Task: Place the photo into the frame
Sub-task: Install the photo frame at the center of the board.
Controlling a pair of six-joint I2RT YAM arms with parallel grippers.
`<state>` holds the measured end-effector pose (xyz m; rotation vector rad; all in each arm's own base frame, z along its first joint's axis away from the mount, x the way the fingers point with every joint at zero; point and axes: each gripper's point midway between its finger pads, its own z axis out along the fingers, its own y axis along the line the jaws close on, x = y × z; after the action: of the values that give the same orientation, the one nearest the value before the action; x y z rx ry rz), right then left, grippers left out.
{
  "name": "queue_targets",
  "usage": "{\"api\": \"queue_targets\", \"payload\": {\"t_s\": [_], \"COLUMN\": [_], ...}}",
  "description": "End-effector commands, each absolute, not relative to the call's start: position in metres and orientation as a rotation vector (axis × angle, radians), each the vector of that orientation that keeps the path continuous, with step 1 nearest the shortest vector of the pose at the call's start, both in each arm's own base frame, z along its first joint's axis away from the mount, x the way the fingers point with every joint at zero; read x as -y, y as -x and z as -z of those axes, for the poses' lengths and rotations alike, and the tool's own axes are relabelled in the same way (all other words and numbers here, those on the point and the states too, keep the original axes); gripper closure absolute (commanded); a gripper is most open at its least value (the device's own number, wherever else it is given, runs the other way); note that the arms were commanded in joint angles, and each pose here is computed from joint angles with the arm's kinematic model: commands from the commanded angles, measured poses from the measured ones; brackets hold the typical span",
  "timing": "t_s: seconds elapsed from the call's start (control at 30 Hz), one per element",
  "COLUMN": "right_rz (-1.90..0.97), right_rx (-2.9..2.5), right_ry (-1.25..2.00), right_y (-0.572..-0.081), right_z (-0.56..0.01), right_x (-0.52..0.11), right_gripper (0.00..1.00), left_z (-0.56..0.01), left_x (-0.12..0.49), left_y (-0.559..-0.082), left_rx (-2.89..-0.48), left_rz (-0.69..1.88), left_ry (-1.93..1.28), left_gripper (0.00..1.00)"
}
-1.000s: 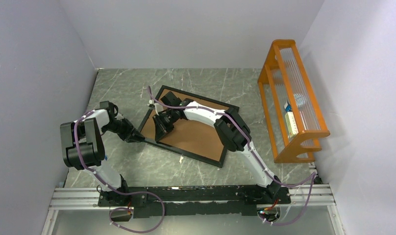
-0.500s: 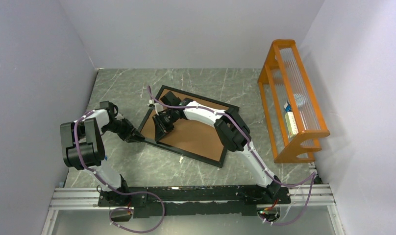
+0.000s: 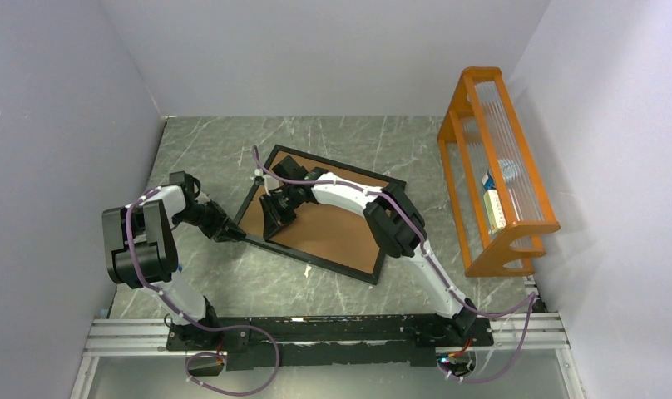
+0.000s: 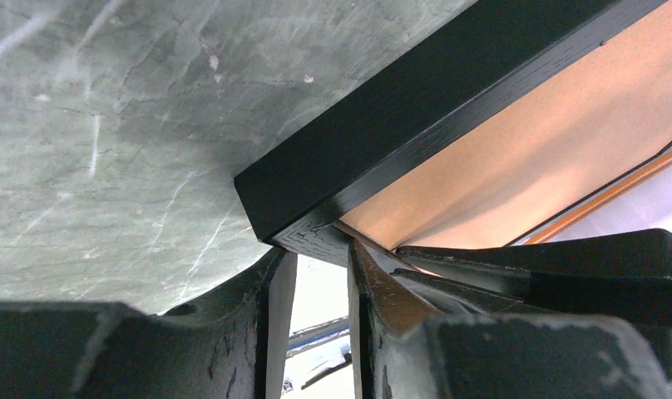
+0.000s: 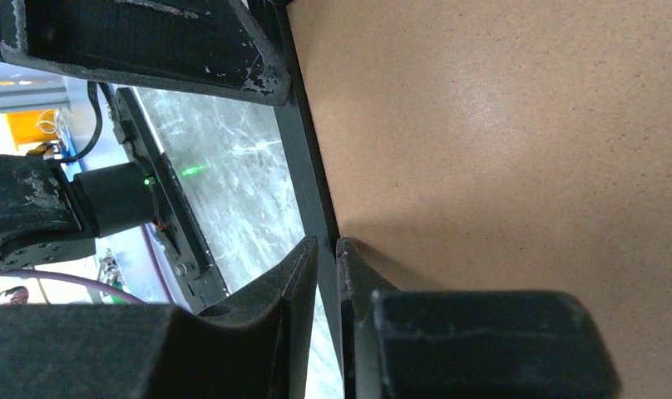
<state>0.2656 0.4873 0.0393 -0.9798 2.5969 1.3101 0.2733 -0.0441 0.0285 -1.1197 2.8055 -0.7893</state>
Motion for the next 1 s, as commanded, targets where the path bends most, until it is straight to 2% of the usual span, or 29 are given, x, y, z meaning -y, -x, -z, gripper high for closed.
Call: {"api": "queue_targets", "payload": {"t_s": [0.0, 0.3, 0.43, 0.57, 0.67, 0.77, 0.97], "right_rz": [-0.809, -0.682, -0.747, -0.810, -0.774, -0.685, -0.421], "right_rx": [-2.671, -2.593, -2.466, -2.370, -2.337, -2.344, -2.390], "right_ry": [0.870, 0.783, 0.720, 0.586, 0.462, 0.333, 0.052], "right_y": [-0.313, -0.335, -0.351, -0.383, -0.415, -0.445, -0.498], "right_z": [0.037, 0.015, -0.047, -0.105, -0.130, -0.136, -0.120], "right_x": [-0.444, -0.436, -0.443, -0.428, -0.397, -0.355, -0.259], "right_gripper": [0.79, 0.77, 0.73, 0.65, 0.60, 0.57, 0.50], "left_z": [-0.007, -0.007, -0.012, -0.022, -0.030, -0.036, -0.044], "left_x": [0.028, 0.028, 0.031, 0.037, 0.041, 0.044, 0.041], "left_y": [-0.258, -0.259, -0.265, -0.279, -0.291, -0.308, -0.356], "left_rx": [-2.891, -2.893, -2.865, -2.787, -2.722, -2.665, -2.597], "left_rz": [0.588, 0.586, 0.634, 0.721, 0.783, 0.840, 0.918], "left_ry": [1.121, 1.119, 1.103, 1.079, 1.063, 1.044, 0.992], "left_gripper": [0.67, 0.67, 0.65, 0.57, 0.51, 0.50, 0.59]}}
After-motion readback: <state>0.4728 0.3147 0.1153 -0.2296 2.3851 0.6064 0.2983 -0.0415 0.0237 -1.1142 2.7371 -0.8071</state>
